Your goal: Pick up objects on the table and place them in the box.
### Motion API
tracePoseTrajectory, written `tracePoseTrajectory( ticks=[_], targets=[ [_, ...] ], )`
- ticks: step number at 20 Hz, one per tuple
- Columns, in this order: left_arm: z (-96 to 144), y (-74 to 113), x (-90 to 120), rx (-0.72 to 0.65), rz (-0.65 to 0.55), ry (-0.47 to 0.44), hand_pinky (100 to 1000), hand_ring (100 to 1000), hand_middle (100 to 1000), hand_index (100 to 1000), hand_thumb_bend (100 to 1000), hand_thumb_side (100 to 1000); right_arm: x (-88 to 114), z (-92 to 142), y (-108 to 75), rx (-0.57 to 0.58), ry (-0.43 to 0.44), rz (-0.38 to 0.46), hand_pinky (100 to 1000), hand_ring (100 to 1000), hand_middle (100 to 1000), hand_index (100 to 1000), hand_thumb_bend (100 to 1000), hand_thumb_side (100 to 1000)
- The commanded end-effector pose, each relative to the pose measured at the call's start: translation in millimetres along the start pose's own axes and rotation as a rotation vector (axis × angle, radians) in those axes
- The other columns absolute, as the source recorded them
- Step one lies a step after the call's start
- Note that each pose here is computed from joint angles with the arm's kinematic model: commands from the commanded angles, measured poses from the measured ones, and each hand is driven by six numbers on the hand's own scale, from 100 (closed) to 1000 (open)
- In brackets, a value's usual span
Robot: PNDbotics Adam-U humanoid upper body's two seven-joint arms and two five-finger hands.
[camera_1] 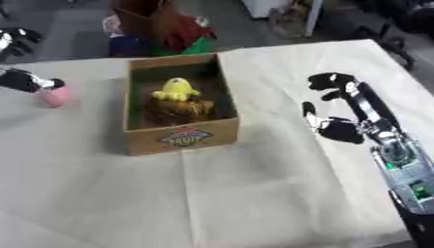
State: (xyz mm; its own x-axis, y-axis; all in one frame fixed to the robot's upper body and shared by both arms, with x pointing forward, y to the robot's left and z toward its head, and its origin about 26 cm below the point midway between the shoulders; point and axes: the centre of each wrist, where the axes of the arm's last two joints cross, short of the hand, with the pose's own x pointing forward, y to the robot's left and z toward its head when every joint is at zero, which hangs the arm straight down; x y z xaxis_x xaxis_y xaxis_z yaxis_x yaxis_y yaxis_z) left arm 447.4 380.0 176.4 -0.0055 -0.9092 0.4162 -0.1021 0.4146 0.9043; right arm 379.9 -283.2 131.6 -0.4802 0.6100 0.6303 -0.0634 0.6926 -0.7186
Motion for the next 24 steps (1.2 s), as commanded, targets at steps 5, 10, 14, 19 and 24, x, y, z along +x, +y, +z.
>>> tracePoseTrajectory(
  ticks=[5, 10, 14, 19, 24],
  targets=[
    [-2, -5.1, -22, 0.053, 0.0, 0.119, 760, 732, 773, 870, 678, 100, 1, -1, -12.8, -0.021, -0.009, 0.017, 712, 795, 685, 808, 154, 100],
    [0, -15.3, -30, 0.025, -0.01, 0.154, 743, 694, 732, 841, 633, 100, 0, -1, -12.7, -0.022, -0.007, 0.016, 712, 794, 684, 808, 149, 100],
    [1, -20.9, -33, -0.014, -0.051, 0.184, 734, 673, 710, 825, 598, 100, 0, -1, -12.8, -0.023, -0.008, 0.016, 712, 794, 683, 808, 146, 100],
    [0, -20.1, -33, 0.027, -0.121, 0.21, 666, 543, 558, 704, 500, 100, 0, -1, -12.2, -0.022, -0.006, 0.014, 712, 795, 683, 808, 140, 100],
    [-1, -21.0, -31, 0.112, -0.168, 0.219, 609, 437, 437, 586, 436, 100, 0, -1, -11.7, -0.022, -0.008, 0.012, 712, 795, 682, 808, 135, 100]
  ],
)
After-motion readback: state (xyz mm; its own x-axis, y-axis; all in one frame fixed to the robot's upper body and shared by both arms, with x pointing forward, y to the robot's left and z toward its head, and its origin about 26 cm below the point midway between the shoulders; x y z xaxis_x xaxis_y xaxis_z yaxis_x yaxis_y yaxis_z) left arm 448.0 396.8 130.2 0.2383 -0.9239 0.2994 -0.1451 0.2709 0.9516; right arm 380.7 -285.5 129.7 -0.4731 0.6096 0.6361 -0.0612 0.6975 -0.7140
